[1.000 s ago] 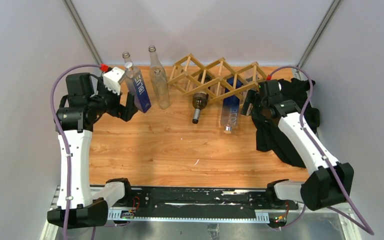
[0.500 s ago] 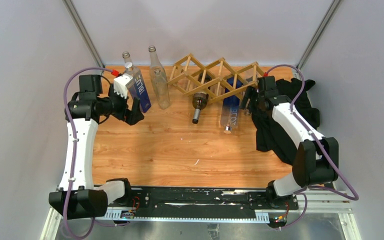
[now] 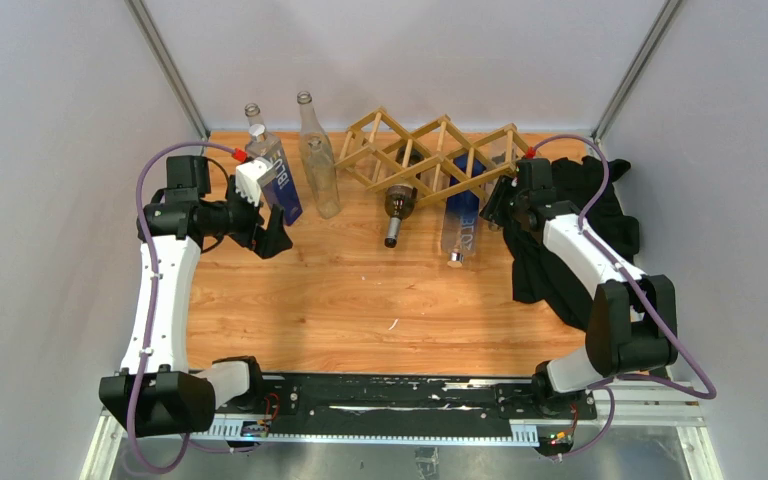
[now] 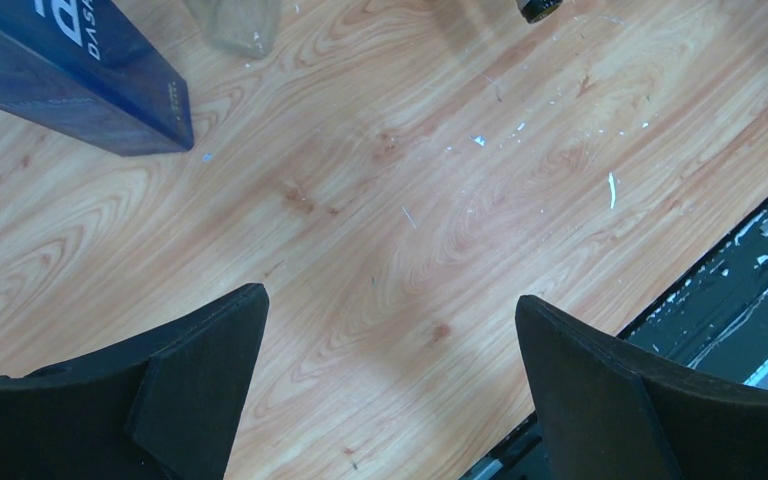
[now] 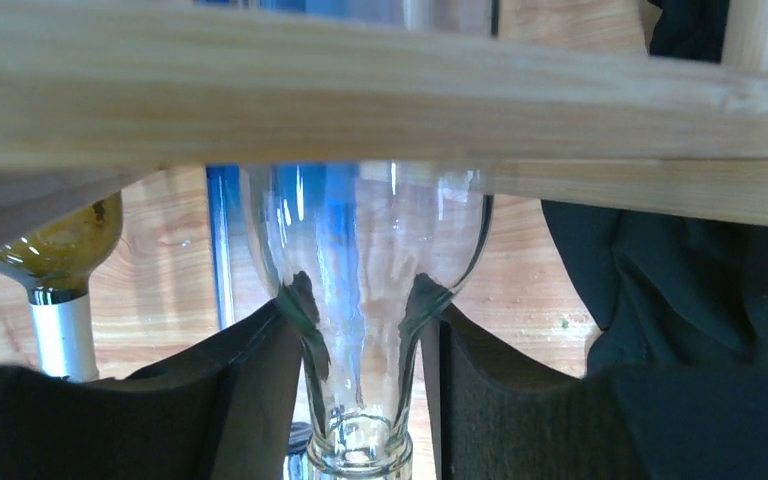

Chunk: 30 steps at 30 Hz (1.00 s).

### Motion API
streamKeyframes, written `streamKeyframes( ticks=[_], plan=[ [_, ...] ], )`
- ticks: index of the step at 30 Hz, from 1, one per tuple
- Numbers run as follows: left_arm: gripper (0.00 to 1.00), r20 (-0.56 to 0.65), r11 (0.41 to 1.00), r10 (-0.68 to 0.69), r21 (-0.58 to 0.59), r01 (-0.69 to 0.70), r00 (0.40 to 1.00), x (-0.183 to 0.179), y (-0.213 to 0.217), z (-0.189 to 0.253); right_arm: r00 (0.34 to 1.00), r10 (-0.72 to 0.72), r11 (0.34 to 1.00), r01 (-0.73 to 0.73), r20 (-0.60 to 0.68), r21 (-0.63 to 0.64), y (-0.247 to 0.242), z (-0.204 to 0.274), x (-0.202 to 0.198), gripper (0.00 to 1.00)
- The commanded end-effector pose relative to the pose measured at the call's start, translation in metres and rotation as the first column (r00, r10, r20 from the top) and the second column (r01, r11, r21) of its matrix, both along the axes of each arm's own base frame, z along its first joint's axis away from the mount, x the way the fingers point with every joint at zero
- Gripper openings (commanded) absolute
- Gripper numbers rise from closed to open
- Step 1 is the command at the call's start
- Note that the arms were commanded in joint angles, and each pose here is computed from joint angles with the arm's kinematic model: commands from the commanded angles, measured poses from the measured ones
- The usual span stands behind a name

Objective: Take the wine bottle off the wine rack

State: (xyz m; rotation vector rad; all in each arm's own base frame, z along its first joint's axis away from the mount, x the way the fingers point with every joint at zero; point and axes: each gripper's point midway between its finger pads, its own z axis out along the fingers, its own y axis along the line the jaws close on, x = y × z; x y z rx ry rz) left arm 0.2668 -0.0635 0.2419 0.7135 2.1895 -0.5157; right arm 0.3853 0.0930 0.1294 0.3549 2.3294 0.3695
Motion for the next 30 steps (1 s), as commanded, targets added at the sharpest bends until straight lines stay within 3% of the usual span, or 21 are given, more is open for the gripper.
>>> streamKeyframes(
  ticks=[1, 6, 11, 30],
  plan=[
    [1.0, 0.02, 0.999, -0.04, -0.009, 0.04, 0.999, -0.009, -0.004, -0.002, 0.997, -0.021, 0.999, 0.018, 0.077, 0.032, -0.003, 0.018, 0.007, 0.46],
    [1.0, 0.028, 0.996, -0.086, -0.016, 0.087, 0.996, -0.019, -0.01, -0.009, 0.994, -0.014, 0.998, 0.007, 0.111, 0.063, 0.001, 0.02, 0.001, 0.31],
    [1.0, 0.031, 0.991, -0.123, 0.054, 0.121, 0.992, -0.024, -0.011, -0.014, 0.993, 0.013, 0.997, -0.022, 0.118, 0.072, 0.003, 0.022, -0.016, 0.0],
    [1.0, 0.124, 0.968, -0.236, 0.121, 0.222, 0.964, -0.017, -0.033, 0.018, 0.984, 0.088, 0.975, -0.117, 0.155, 0.188, 0.013, 0.058, -0.124, 0.0]
  ],
)
